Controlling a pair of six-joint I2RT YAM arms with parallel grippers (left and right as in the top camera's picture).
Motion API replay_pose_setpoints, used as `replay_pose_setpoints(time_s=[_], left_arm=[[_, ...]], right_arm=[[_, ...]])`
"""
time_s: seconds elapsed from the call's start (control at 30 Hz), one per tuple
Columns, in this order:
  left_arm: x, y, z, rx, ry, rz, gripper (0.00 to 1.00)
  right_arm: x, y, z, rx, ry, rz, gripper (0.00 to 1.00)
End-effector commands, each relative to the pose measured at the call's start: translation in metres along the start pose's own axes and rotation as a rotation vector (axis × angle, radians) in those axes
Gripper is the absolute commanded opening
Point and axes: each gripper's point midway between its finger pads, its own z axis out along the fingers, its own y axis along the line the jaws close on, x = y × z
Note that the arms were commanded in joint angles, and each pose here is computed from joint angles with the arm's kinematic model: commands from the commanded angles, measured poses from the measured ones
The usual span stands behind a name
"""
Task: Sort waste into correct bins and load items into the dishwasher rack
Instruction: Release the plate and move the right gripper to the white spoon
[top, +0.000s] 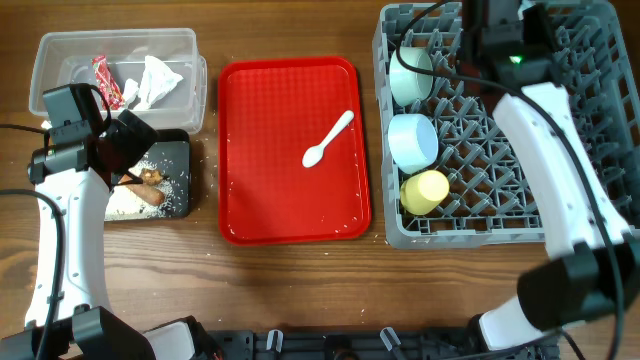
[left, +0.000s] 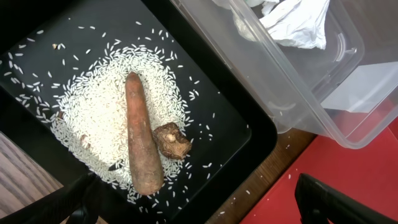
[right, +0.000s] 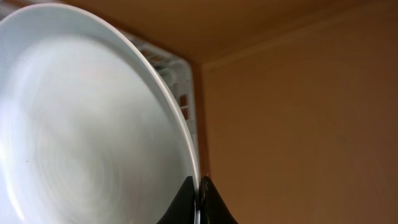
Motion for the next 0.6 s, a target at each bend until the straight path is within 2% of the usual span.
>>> replay_pose_setpoints(time_s=[0.0, 0.2, 0.27, 0.33, 0.37, 0.4, 0.43, 0.47, 0.57], left_arm=[[-0.006, -0.004, -0.007, 0.015, -0.024, 0.003, 1.0], [-0.006, -0.004, -0.007, 0.015, -0.024, 0.003, 1.0], [-0.006, -0.004, -0.007, 0.015, -0.024, 0.003, 1.0], [-0.006, -0.004, -0.007, 0.015, -0.024, 0.003, 1.0], [-0.006, -0.004, -0.007, 0.015, -0.024, 0.003, 1.0], [-0.006, -0.004, -0.007, 0.015, -0.024, 0.003, 1.0], [-0.006, -0.004, -0.007, 0.015, -0.024, 0.003, 1.0], [-0.006, -0.004, -0.007, 0.015, -0.024, 0.003, 1.0], [-0.006, -0.004, -0.007, 0.015, -0.024, 0.003, 1.0]], right_arm=[[-0.007, 0.036, 0.017, -0.08, -0.005, -0.081, 0.04], [-0.007, 0.077, 0.034, -0.165, 0.005, -0.131, 0.05], [-0.006, 0.084, 0.037, -0.185, 0.008, -0.141, 0.12], [-0.005, 0.091, 0.036, -0.218, 0.006, -0.147, 0.29], [-0.005, 0.097, 0.035, -0.247, 0.001, -0.134, 0.41], [-0.006, 0.099, 0.034, -0.259, 0.0, -0.116, 0.58], [-0.006, 0.101, 0.034, -0.272, 0.0, -0.074, 0.82], [-0.006, 0.102, 0.033, -0.279, 0.005, -0.031, 1.0], [-0.004, 0.105, 0.024, -0.317, 0.019, 0.048, 1.0]])
